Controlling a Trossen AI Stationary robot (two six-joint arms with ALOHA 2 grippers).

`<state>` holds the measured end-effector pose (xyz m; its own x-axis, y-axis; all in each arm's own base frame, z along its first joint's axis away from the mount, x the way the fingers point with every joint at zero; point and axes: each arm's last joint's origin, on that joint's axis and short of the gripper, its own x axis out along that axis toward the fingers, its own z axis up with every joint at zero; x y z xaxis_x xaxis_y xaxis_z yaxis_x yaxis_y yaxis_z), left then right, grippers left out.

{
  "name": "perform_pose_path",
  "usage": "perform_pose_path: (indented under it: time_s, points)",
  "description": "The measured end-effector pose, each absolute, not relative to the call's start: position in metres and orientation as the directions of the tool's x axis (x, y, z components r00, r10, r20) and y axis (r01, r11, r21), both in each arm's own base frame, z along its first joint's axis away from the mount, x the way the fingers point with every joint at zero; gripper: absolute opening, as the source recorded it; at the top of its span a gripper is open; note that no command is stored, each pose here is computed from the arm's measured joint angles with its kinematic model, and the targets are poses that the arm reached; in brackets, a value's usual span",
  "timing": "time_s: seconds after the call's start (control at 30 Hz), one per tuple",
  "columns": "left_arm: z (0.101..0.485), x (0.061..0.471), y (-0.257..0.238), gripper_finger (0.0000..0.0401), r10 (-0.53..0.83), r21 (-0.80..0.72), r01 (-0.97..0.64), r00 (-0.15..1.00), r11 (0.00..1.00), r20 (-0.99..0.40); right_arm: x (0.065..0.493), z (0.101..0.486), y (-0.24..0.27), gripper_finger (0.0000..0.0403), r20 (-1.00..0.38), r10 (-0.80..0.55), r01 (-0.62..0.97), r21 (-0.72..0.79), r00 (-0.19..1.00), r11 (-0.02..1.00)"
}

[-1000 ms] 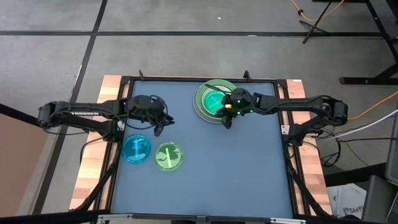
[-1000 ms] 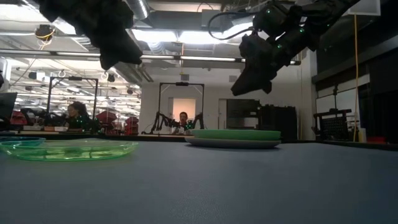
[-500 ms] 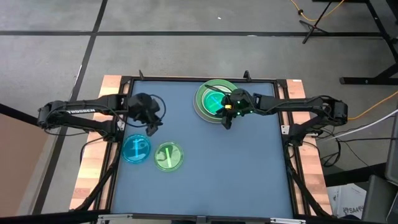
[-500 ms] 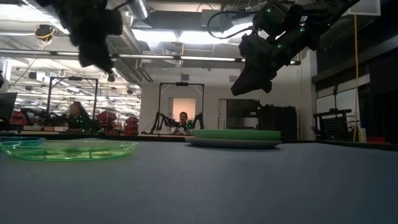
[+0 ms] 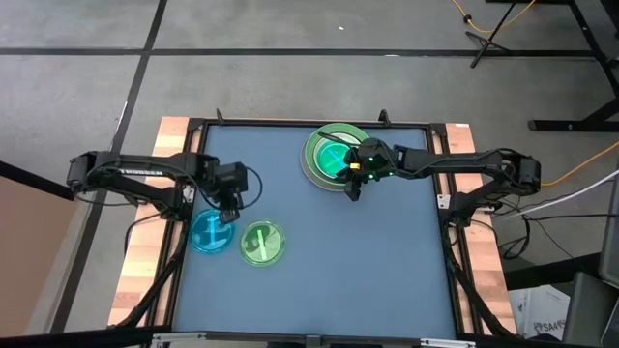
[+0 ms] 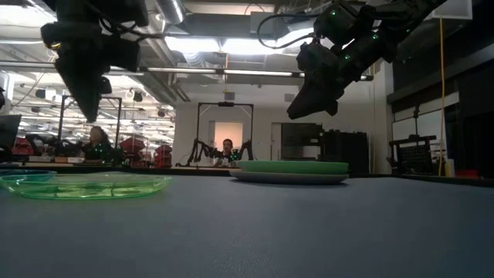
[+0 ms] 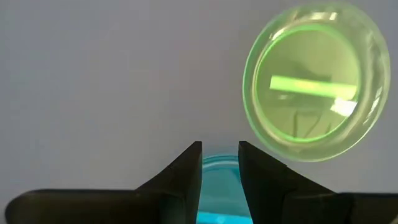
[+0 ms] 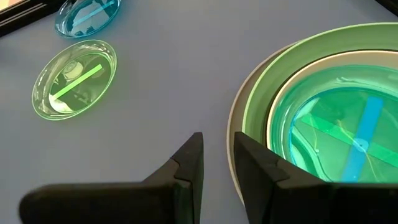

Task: Stack plastic plates
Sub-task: Stack the small blue plate on the small blue plate

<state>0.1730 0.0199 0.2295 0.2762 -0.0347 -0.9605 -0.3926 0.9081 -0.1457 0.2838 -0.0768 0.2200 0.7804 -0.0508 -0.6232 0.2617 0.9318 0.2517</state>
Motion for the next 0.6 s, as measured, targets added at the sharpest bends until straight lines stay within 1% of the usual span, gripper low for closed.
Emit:
perform_pose_path:
  time_s: [0.07,0.33,0.6]
  points:
    - [0.225,0.174,0.019,0.0098,-0.041,-0.126,-0.363,0.233,0.923,-0.971,0.284,0.22,-0.077,0.0079,-0.624,-0.051,0.262,0.252,0.78,0.932]
    - [0.208,0.186,0.016,0.0098,-0.057,-0.081,-0.192,0.125,0.978,-0.99,0.284,0.22,-0.077,0.0079,-0.624,-0.051,0.262,0.252,0.78,0.932]
    - [0.193,0.194,0.016,0.0098,-0.071,-0.071,-0.011,0.042,0.997,-0.997,0.284,0.22,-0.077,0.0079,-0.624,-0.05,0.262,0.252,0.78,0.932]
